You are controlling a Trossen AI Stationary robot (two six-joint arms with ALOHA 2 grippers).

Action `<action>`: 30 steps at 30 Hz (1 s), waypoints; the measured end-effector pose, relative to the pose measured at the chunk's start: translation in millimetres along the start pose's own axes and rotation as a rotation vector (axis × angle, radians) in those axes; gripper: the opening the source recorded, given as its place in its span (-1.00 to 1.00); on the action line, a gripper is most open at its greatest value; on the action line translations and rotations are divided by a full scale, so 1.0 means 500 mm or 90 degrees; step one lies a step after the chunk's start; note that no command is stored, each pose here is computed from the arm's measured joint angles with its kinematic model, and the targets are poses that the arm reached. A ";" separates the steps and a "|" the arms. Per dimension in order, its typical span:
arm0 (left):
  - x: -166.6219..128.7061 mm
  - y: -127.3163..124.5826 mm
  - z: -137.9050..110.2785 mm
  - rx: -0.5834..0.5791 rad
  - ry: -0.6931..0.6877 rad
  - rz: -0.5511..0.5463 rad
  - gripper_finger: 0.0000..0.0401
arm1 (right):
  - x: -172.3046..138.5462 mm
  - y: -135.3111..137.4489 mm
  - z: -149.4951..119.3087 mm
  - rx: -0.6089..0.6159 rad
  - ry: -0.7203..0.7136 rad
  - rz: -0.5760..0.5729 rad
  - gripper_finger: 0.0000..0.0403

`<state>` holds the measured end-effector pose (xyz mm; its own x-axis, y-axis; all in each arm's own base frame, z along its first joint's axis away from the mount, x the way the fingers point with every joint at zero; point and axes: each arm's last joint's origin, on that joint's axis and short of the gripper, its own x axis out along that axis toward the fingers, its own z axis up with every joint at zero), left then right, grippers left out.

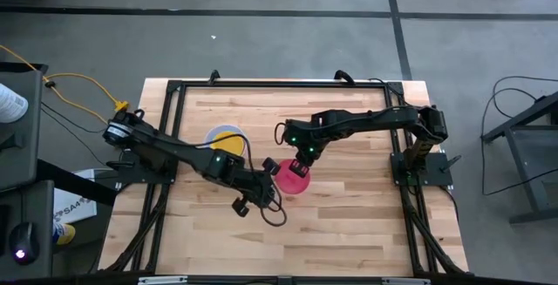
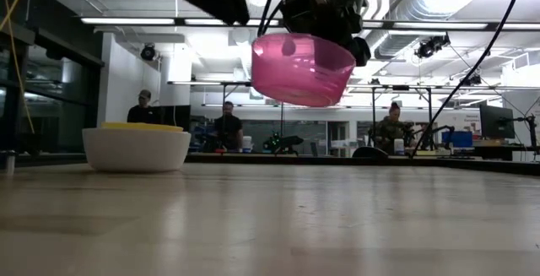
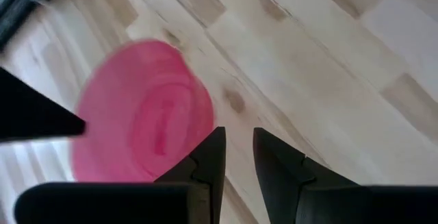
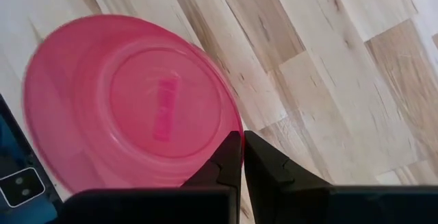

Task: Nest bowls inside each other
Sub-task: Stack the red bowl on the yellow bowl

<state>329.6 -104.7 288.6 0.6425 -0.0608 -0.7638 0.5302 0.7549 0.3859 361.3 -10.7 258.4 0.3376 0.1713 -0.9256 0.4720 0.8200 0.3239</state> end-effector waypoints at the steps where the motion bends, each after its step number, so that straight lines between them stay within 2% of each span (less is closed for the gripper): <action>1: 0.000 0.004 0.001 -0.002 -0.007 0.005 -0.63 | 0.000 0.001 0.000 -0.001 -0.002 0.001 -0.98; 5: 0.002 0.027 -0.010 -0.022 -0.002 0.014 -0.63 | 0.001 0.006 0.000 -0.006 -0.007 0.007 -0.98; 9: 0.004 0.043 -0.019 -0.037 -0.012 -0.006 -0.63 | 0.003 0.018 -0.004 -0.019 -0.012 0.013 -0.98; 24: 0.003 0.039 -0.017 -0.019 -0.026 -0.032 -0.63 | 0.005 0.027 -0.010 -0.027 -0.005 0.025 -0.98; 30: 0.027 0.033 -0.023 -0.017 0.000 -0.049 -0.63 | 0.005 0.028 -0.009 -0.027 -0.003 0.034 -0.98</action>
<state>340.6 -85.6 278.9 0.6005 -0.1194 -0.7907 0.5630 0.7653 0.3120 365.1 3.9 259.7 0.3650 0.2133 -0.9063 0.4177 0.8324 0.3641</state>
